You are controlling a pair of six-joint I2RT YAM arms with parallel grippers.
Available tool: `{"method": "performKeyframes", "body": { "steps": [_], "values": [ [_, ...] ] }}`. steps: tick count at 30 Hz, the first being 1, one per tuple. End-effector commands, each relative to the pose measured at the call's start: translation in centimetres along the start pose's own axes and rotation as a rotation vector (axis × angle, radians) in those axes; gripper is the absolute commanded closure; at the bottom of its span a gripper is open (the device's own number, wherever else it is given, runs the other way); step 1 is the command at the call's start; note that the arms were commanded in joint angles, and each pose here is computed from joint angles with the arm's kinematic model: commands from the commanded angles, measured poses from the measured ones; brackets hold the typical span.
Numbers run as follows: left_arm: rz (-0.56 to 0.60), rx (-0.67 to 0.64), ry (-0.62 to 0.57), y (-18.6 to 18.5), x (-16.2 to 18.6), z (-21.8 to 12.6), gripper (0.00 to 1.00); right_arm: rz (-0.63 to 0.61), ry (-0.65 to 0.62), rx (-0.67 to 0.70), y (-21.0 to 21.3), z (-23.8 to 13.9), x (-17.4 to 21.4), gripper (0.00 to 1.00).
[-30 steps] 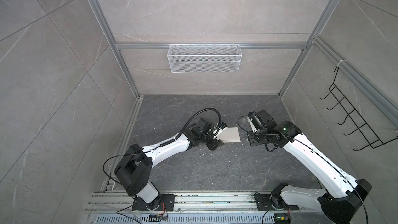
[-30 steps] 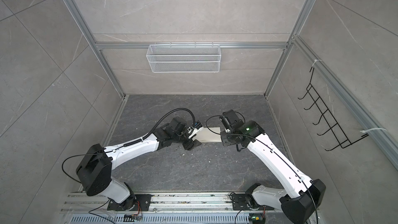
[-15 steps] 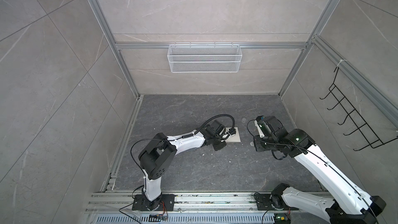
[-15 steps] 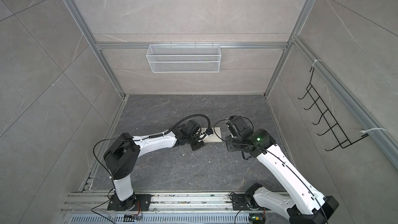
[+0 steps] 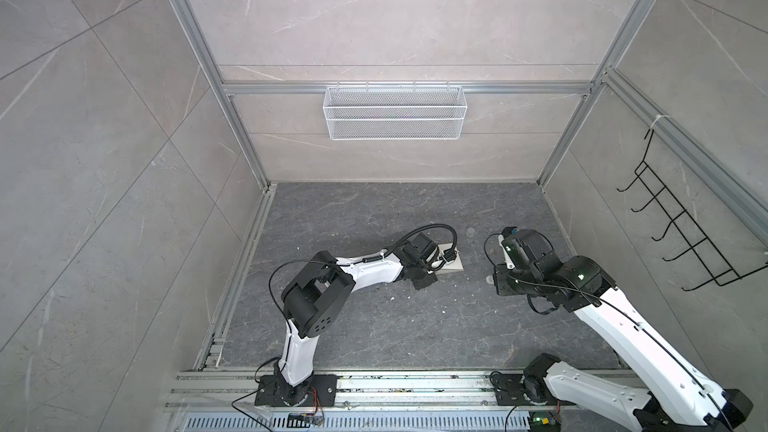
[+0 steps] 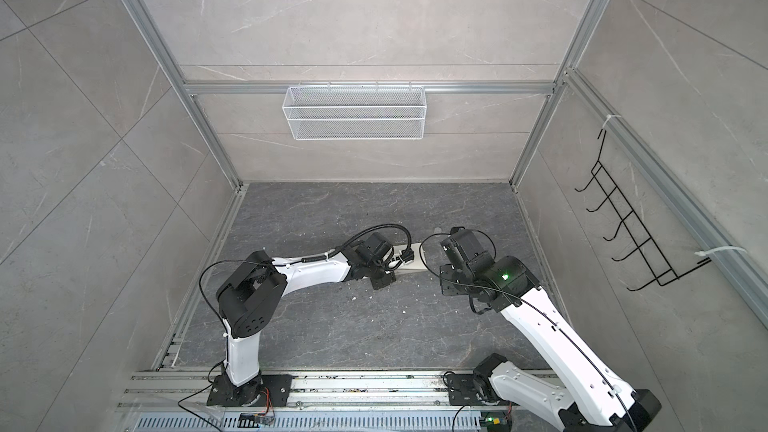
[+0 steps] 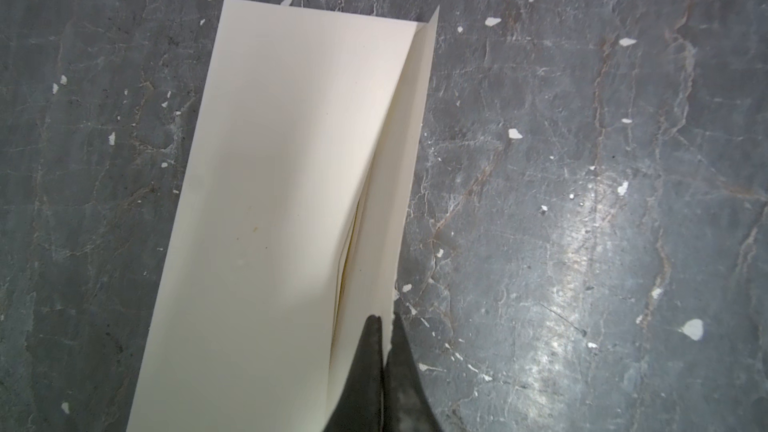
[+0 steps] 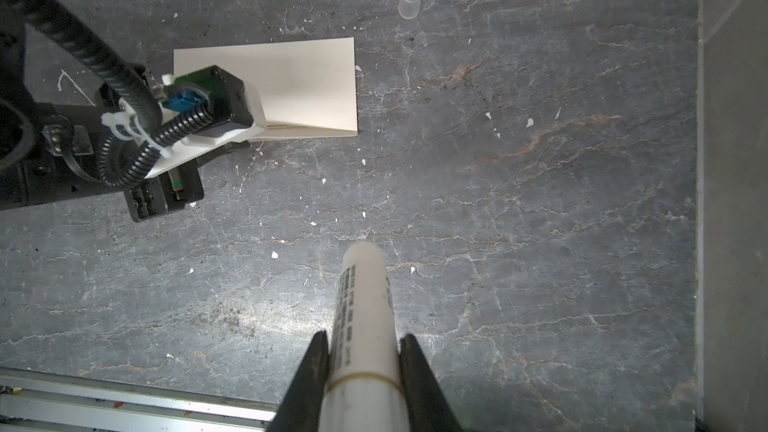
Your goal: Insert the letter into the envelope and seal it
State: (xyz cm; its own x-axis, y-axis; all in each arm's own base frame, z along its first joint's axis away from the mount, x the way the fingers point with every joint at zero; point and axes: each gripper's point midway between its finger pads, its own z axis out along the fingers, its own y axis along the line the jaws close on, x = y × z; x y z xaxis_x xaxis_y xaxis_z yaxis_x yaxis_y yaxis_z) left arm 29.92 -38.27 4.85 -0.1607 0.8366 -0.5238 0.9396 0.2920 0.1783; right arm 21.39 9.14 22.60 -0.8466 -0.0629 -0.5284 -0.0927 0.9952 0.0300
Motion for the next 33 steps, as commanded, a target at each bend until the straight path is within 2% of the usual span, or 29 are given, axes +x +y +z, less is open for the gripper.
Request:
{"method": "performKeyframes", "body": {
  "steps": [1, 5, 10, 13, 17, 20, 24, 29, 31, 33],
  "values": [
    [-0.037, -0.047, -0.013, 0.3, -0.8, -2.7, 1.0, 0.022, -0.042, 0.007, -0.4, -0.5, -0.4, 1.0],
    [-0.025, -0.095, 0.02, -1.3, 0.1, -4.3, 1.0, 0.024, -0.04, -0.009, -0.1, -0.6, -0.5, 1.0],
    [0.025, -0.125, 0.103, -4.0, 2.0, -4.5, 1.0, 0.021, -0.031, -0.014, 0.2, -0.3, -0.8, 1.0],
    [0.054, -0.111, 0.126, -5.6, 2.8, -4.4, 1.0, 0.01, -0.024, -0.043, 0.9, -0.1, -0.8, 1.0],
    [0.028, -0.04, 0.121, -7.8, 3.0, -4.8, 1.0, 0.009, -0.023, -0.07, 1.4, 0.0, -0.8, 1.0],
    [-0.025, 0.018, 0.085, -9.1, 2.3, -5.3, 0.84, -0.001, -0.021, -0.084, 1.7, 0.1, -0.9, 1.0],
    [-0.102, 0.038, -0.013, -9.2, 0.4, -7.0, 0.72, -0.027, -0.023, -0.121, 2.5, 0.2, -1.2, 1.0],
    [-0.171, -0.016, -0.213, -7.8, -2.4, -11.5, 0.47, -0.052, -0.019, -0.141, 3.4, 0.4, -2.1, 1.0],
    [-0.195, -0.041, -0.269, -7.2, -2.8, -13.0, 0.36, -0.057, -0.02, -0.148, 3.7, 0.4, -2.6, 1.0],
    [-0.217, -0.076, -0.309, -6.5, -2.7, -14.1, 0.29, -0.063, -0.017, -0.16, 4.2, 0.5, -2.9, 1.0]
  ]
}}
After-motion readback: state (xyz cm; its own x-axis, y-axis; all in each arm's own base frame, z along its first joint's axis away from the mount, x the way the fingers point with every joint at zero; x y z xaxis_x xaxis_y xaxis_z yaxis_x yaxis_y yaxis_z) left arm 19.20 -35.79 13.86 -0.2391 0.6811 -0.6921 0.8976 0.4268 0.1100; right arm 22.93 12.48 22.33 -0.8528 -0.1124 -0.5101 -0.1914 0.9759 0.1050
